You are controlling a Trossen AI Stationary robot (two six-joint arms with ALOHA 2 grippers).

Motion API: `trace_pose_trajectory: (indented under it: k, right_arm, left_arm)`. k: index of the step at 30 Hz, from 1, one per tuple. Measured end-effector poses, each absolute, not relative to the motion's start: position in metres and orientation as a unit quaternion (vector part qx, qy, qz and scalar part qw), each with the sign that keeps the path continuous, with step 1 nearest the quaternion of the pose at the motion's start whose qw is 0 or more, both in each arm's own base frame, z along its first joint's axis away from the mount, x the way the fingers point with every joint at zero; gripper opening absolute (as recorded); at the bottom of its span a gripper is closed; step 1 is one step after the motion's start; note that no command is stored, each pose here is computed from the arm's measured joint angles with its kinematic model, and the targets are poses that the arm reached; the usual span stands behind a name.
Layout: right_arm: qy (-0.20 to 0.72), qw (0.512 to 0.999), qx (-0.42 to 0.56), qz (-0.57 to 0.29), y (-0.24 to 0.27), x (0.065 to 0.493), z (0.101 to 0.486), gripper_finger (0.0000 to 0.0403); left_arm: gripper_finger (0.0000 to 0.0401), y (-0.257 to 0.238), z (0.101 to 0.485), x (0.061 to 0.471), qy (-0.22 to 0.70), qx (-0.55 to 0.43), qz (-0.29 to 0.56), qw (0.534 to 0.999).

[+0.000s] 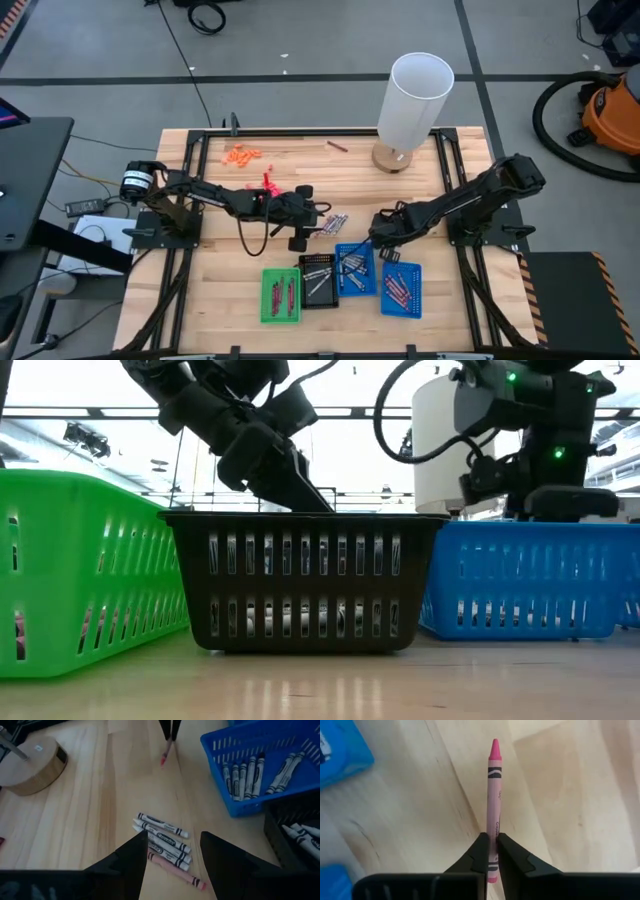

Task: Sort crayons
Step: Put the pink crayon into the right blue bin

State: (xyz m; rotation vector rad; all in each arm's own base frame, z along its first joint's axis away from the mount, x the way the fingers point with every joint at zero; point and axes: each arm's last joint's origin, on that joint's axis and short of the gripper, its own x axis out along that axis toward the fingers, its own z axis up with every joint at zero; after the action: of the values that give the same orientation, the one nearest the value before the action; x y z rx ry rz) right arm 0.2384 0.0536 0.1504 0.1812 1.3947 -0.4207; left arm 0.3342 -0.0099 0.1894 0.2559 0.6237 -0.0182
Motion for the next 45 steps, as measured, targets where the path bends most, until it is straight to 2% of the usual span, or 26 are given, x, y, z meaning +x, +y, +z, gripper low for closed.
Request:
trace_pose_trajectory:
  k: [12, 18, 24, 32, 38, 45]
  right_arm:
    - [0.596, 0.774, 0.114, -0.180, 0.053, 0.225, 0.183, 0.0034]
    - [0.588, 0.780, 0.183, -0.114, 0.066, 0.213, 0.203, 0.0034]
    - [0.593, 0.759, 0.264, -0.056, 0.089, 0.195, 0.219, 0.0034]
    - [0.607, 0.723, 0.329, -0.032, 0.122, 0.182, 0.222, 0.0034]
    - [0.625, 0.697, 0.347, -0.059, 0.139, 0.180, 0.212, 0.0036]
    - [0.644, 0.691, 0.316, -0.089, 0.147, 0.186, 0.192, 0.0081]
  left_arm:
    - [0.0194, -0.010, 0.189, 0.334, 0.306, 0.128, -0.009, 0.943]
    - [0.0194, -0.010, 0.189, 0.334, 0.310, 0.128, -0.010, 0.942]
    - [0.0194, -0.009, 0.189, 0.334, 0.311, 0.128, -0.007, 0.942]
    - [0.0194, -0.009, 0.189, 0.334, 0.308, 0.088, 0.007, 0.947]
    - [0.0194, -0.009, 0.185, 0.335, 0.313, 0.022, 0.029, 0.949]
    - [0.0194, -0.007, 0.184, 0.336, 0.308, -0.026, 0.082, 0.948]
